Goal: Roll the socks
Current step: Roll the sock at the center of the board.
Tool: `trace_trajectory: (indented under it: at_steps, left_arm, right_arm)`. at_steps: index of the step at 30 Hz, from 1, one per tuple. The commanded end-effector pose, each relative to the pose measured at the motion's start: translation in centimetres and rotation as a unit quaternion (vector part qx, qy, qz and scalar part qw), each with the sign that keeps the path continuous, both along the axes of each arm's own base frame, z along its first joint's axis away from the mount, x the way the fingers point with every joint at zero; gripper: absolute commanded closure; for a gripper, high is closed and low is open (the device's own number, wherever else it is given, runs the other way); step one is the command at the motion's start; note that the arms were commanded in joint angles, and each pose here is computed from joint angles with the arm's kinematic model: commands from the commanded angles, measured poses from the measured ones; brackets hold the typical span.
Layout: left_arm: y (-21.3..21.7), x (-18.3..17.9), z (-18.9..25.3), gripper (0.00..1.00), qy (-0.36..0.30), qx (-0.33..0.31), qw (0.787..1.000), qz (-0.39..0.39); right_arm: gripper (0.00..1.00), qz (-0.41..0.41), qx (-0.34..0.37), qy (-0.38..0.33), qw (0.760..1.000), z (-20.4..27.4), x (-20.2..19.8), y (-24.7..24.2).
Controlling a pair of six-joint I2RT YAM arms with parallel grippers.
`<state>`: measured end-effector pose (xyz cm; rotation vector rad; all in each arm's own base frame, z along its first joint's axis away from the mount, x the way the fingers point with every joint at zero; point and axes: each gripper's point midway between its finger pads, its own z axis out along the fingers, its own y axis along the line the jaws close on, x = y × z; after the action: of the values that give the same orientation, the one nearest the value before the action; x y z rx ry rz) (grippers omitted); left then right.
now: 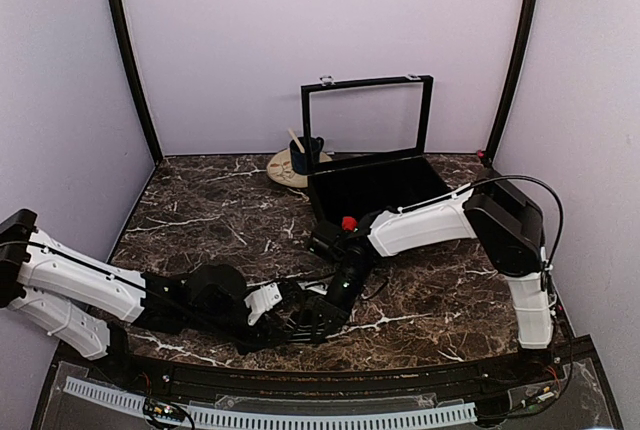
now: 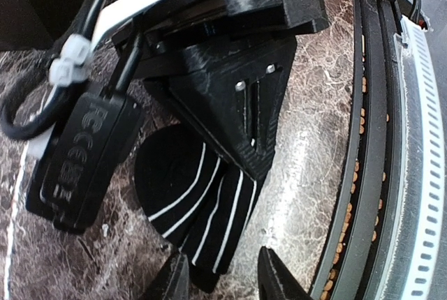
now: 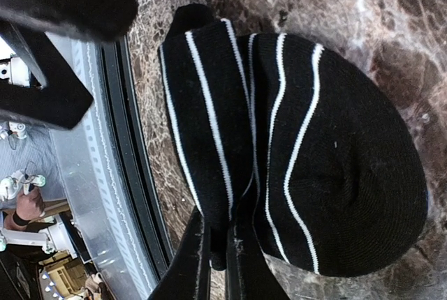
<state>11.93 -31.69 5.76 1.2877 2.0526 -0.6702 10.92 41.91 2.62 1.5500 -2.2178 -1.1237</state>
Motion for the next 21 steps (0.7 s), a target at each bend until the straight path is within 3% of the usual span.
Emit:
trace_trajectory:
  at_steps: [1,21]
  left_arm:
    - [-1.2,0.5,0.7,0.63,-0.037,0.003,0.999,-0.028]
    - [-3.0,-1.2,-1.1,0.63,-0.026,0.041,0.993,-0.108]
  right_arm:
    - [1.0,-0.003,-0.028,0.022,0.999,-0.9,-0.3,-0.8]
    - [1.0,0.0,-0.025,0.036,0.999,-0.9,-0.6,-0.8]
